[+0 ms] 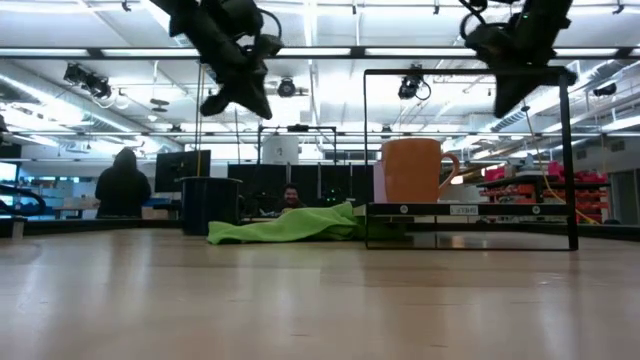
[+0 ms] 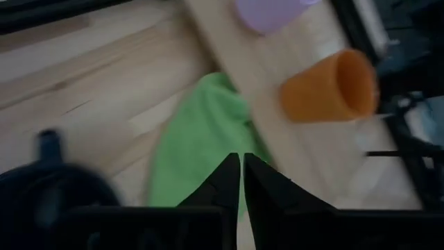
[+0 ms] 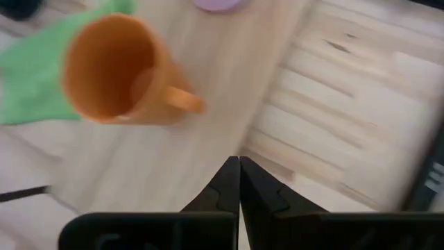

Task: Stack small to large cups/mugs on shelf
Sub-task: Put the blue mug on the shelf

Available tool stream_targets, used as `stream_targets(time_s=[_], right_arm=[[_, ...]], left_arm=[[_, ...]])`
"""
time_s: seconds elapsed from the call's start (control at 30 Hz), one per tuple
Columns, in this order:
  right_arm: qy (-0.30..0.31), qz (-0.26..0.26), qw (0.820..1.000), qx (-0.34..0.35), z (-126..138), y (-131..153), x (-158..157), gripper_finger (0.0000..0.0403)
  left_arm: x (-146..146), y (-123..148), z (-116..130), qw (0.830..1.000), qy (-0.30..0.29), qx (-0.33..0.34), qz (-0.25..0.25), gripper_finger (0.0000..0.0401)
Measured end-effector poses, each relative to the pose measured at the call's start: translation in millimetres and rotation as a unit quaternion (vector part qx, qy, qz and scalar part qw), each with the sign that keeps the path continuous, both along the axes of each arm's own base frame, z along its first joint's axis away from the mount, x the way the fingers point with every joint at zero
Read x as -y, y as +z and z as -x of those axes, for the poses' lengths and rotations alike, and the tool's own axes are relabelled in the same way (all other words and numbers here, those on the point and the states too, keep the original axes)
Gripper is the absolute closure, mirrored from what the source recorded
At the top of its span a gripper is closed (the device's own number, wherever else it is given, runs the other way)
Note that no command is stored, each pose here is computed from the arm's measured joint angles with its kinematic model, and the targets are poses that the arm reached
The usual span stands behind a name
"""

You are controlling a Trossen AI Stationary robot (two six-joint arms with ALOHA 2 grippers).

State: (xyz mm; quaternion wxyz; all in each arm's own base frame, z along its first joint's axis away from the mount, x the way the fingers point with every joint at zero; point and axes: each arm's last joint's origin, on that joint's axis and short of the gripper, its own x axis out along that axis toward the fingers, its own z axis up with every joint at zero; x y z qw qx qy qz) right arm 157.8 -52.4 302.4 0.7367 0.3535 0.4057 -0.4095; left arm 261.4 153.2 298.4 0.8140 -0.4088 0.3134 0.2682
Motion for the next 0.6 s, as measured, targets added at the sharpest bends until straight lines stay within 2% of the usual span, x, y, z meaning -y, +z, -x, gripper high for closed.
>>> stream_targets(time_s=[0.17,0.33,0.6], right_arm=[[-0.028,0.004,0.999,-0.038,14,0,-9,0.0391],[-0.038,0.007,0.999,-0.039,23,2,-21,0.0392],[-0.061,0.014,0.997,-0.048,39,5,-36,0.0392]], left_arm=[[1,-2,16,0.998,0.014,-0.057,0.009,0.0378],[-1,-8,26,0.994,0.008,-0.102,0.022,0.0382],[-5,-5,39,0.992,0.020,-0.125,0.022,0.0366]])
